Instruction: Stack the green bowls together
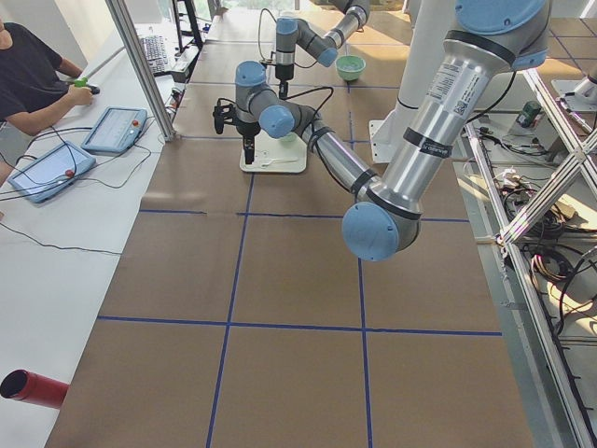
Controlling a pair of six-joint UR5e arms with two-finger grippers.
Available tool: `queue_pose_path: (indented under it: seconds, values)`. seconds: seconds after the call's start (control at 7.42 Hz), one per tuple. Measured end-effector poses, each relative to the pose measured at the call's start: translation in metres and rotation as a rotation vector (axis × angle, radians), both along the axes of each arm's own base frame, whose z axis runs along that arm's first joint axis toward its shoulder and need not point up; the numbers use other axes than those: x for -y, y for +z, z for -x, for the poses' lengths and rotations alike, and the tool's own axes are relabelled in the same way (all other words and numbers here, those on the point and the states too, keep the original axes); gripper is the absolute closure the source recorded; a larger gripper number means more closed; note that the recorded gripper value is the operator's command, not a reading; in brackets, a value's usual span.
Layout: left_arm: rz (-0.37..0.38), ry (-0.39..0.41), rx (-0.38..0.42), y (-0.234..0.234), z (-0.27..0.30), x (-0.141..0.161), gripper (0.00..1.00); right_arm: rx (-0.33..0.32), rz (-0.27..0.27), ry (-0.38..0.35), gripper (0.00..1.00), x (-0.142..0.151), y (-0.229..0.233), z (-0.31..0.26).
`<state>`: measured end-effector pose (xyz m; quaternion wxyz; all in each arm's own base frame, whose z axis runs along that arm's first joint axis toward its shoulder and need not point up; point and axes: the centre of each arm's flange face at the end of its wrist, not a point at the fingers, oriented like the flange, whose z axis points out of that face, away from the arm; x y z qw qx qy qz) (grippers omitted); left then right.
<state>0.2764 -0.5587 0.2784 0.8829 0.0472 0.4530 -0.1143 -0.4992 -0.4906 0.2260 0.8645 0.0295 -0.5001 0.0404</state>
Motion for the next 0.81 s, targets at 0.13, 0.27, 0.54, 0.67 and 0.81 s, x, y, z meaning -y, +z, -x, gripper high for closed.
queue_pose_path:
  seconds: [0.13,0.27,0.54,0.67,0.81]
  values:
    - [0.001,0.001,0.000,0.0001,-0.0001,0.0000,0.00,-0.002,0.000,-0.001,1.00,-0.0012,0.0012,0.0011]
    - [0.001,0.001,-0.001,0.0002,-0.0001,0.0000,0.00,-0.004,0.001,0.000,0.24,-0.0015,0.0024,0.0013]
    - [0.001,0.001,-0.001,0.0002,0.0002,0.0002,0.00,-0.008,-0.003,0.003,0.00,-0.0047,0.0029,0.0045]
    - [0.001,0.000,-0.001,0.0002,0.0004,0.0003,0.00,-0.010,-0.013,0.019,0.00,-0.0062,0.0015,0.0050]
    - [0.001,0.000,-0.001,0.0002,0.0005,0.0003,0.00,-0.008,-0.021,0.026,0.00,-0.0077,-0.0009,0.0043]
